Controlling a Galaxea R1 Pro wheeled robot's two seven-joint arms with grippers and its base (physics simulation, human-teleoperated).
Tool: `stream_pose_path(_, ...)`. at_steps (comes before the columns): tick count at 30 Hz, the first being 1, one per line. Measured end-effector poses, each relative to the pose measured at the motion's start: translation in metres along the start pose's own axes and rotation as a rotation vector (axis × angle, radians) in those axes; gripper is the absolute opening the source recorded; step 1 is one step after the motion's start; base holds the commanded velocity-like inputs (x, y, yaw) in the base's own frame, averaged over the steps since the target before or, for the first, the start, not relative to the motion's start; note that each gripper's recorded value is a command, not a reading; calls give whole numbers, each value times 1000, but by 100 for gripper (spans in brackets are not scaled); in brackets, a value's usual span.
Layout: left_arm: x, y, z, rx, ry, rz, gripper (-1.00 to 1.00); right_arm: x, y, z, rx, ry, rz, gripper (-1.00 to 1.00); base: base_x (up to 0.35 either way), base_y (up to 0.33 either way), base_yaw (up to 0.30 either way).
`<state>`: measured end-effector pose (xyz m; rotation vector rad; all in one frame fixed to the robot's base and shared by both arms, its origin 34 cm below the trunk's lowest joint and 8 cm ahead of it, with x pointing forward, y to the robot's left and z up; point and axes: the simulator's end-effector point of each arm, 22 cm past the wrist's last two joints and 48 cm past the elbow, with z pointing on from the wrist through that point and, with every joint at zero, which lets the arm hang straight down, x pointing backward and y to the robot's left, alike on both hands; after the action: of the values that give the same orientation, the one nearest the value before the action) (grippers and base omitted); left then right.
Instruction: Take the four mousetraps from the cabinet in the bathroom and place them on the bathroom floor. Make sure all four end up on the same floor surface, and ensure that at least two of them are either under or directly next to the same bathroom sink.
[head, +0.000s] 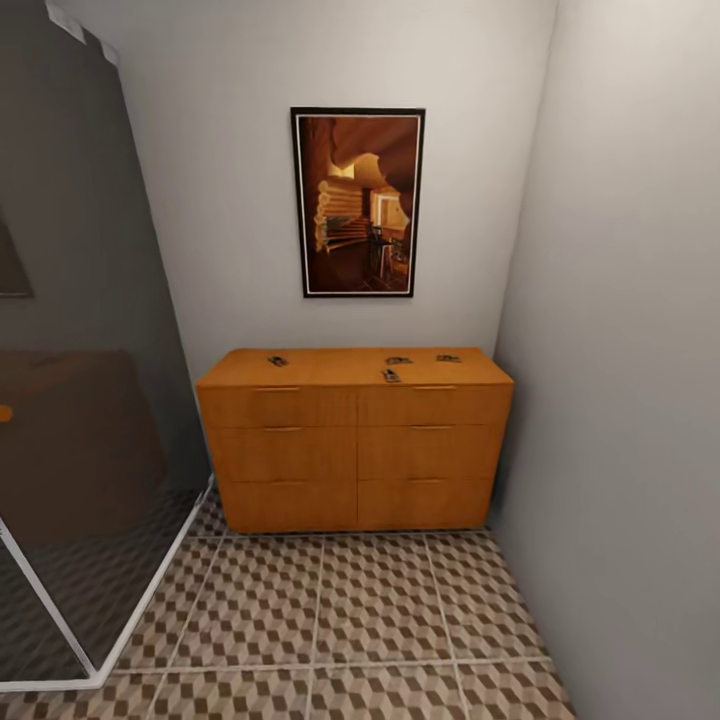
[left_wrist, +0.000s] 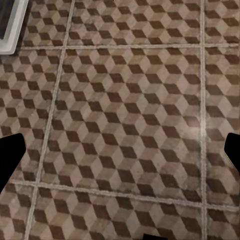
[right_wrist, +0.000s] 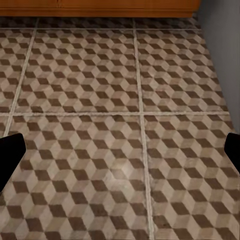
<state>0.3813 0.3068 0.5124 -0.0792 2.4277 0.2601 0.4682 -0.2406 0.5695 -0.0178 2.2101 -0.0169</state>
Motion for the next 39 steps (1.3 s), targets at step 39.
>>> stream_pose_path(39,5,-1,-1,3,10,4,100,22,1,-6,-4,29,-3,100,68,0,0)
